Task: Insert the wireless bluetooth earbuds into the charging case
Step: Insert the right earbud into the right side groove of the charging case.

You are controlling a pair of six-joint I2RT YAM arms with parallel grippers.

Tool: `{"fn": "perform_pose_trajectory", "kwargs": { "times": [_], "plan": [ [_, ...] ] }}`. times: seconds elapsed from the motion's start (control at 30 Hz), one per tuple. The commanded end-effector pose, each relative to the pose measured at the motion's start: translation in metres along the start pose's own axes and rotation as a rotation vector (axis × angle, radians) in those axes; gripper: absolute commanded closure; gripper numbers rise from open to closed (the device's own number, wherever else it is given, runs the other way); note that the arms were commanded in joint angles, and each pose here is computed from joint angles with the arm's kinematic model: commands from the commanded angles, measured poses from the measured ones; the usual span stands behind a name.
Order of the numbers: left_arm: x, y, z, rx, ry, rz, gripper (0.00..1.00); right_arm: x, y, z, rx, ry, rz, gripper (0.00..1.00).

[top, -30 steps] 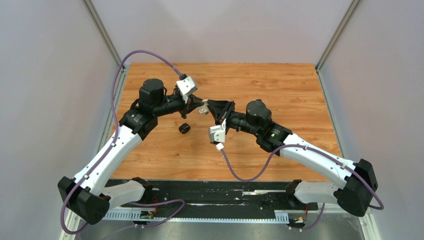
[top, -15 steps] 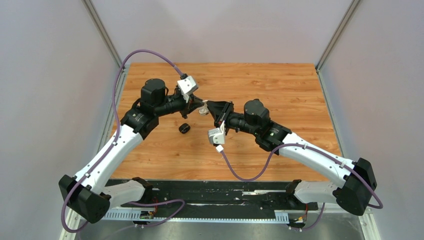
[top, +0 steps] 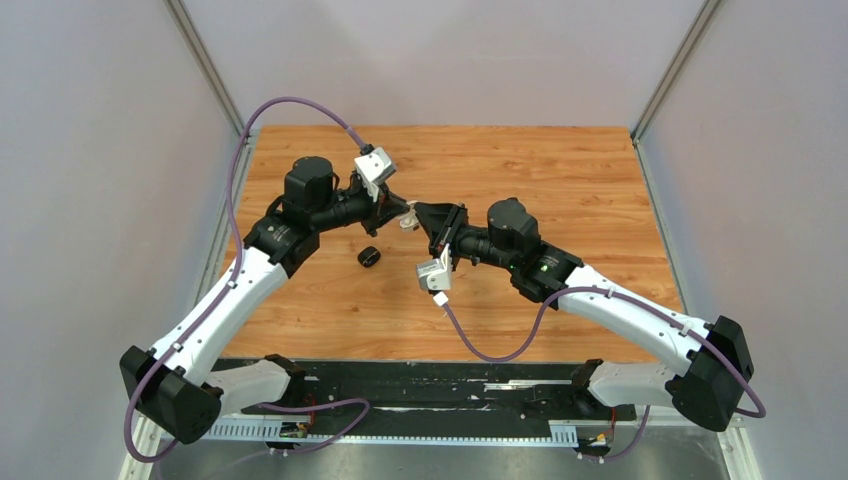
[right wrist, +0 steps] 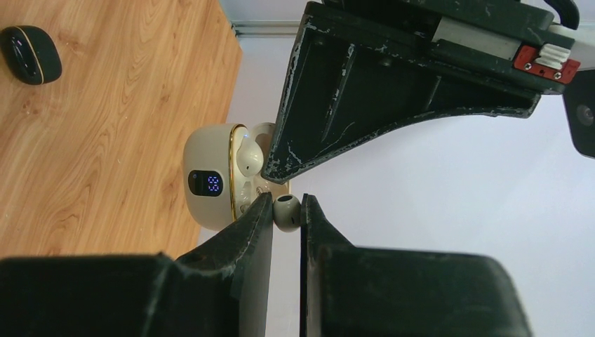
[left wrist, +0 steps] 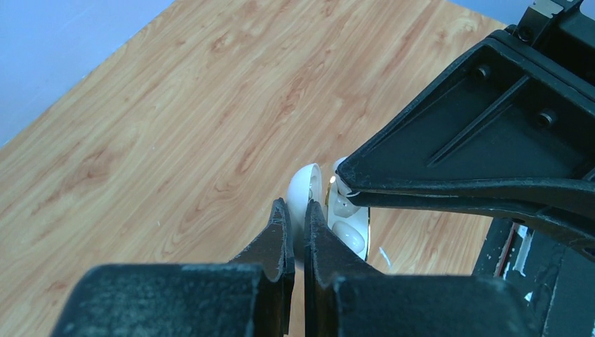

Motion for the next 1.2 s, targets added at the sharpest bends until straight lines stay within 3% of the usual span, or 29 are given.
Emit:
{"fn": "perform_pose_trajectory", "kwargs": {
  "times": [0.0, 0.27, 0.73, 0.87, 1.17],
  "plan": [
    [-0.002, 0.003, 0.031, 0.032, -0.116, 0.027, 1.00, -0.001, 0.008, 0.005, 0.006, -0.033, 0.055, 0.91],
    [-0.002, 0.003, 0.028, 0.042, -0.112, 0.028, 1.00, -0.001, 0.006, 0.005, 0.037, -0.033, 0.059, 0.78],
    [-0.002, 0.004, 0.025, 0.058, -0.109, 0.028, 1.00, 0.004, -0.020, 0.006, 0.230, -0.030, 0.024, 0.56],
    [-0.002, 0.004, 0.024, 0.067, -0.106, 0.027, 1.00, 0.000, -0.031, 0.009, 0.369, -0.025, 0.030, 0.51],
    [-0.005, 0.007, 0.017, 0.125, -0.074, 0.048, 1.00, -0.029, -0.054, 0.019, 0.954, -0.045, -0.029, 0.33]
  ]
}}
Point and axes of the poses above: each gripper's point midway between its finger pads, its own x axis out along the fingers, its own y axis along the line the jaws close on, z = x × y, the point moved 8 cm from there along -x, back along the fingers
